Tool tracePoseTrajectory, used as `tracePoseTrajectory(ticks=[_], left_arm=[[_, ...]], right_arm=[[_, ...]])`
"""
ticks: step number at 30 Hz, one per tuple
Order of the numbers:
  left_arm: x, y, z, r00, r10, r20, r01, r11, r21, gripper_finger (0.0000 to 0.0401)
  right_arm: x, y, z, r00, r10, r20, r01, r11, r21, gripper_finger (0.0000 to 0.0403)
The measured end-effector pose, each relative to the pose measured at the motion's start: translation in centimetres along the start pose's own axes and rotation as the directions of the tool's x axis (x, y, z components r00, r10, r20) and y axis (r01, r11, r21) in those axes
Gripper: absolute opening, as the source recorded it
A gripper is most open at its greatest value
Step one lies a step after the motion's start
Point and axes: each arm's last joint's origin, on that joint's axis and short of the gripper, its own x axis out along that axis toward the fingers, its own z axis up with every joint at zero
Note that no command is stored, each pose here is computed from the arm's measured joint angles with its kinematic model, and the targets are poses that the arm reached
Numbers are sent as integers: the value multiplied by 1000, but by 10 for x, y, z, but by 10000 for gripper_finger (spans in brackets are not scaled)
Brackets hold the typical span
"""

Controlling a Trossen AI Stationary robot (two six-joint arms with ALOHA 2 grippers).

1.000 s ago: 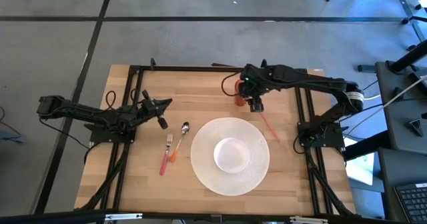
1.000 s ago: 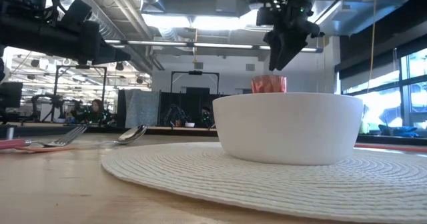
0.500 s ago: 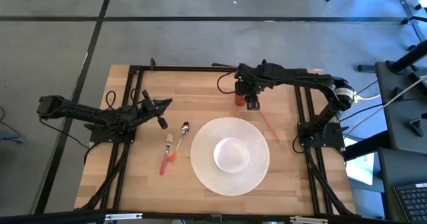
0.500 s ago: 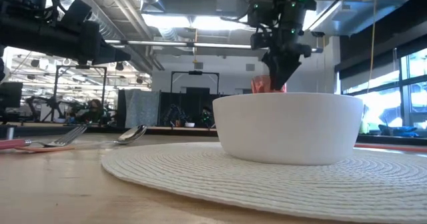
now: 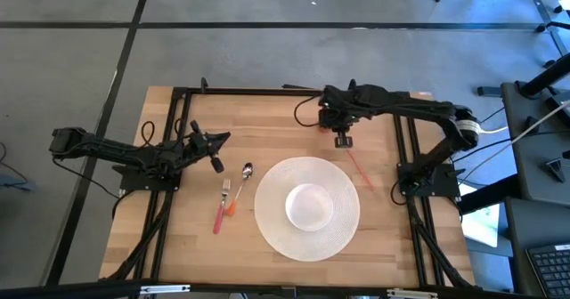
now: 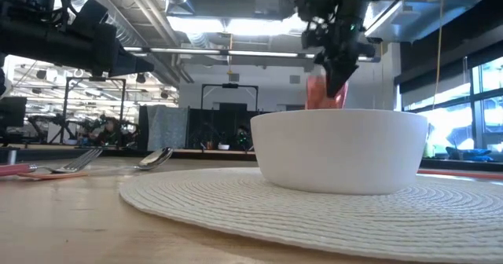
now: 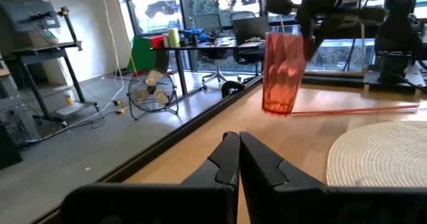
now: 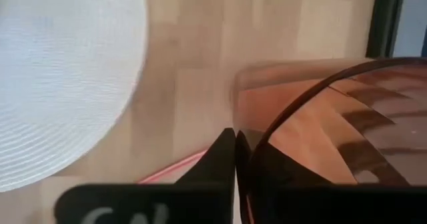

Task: Pick & Place Utensil
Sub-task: Put the brown cup on the white mat to the top right of the white bowl

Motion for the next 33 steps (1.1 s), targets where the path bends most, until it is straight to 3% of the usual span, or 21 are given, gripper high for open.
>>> tracePoseTrajectory(ticks=[4,6,10,15,24,33], left_arm=[[0,0,0,1000,-1,-3,1,1000,2,6],[0,0,0,1000,-1,-3,1,1000,2,6],[0,0,0,1000,0,-3,0,1000,2,6],[0,1,0,1000,26,-5,-26,1000,2,6],[0,1,0,999,36,-5,-36,999,0,6],[0,0,0,1000,13,-4,-13,1000,0,6]], right_arm=[[-34,22,-9,999,9,35,-9,1000,-13,11],[-48,37,-16,1000,16,-5,-16,1000,-14,13],[-64,67,-29,989,95,-110,-95,995,6,11],[-73,102,-26,982,156,-103,-159,987,-14,11],[-65,143,-3,981,189,-46,-193,976,-100,11],[-41,160,9,965,221,-144,-238,965,-112,11]])
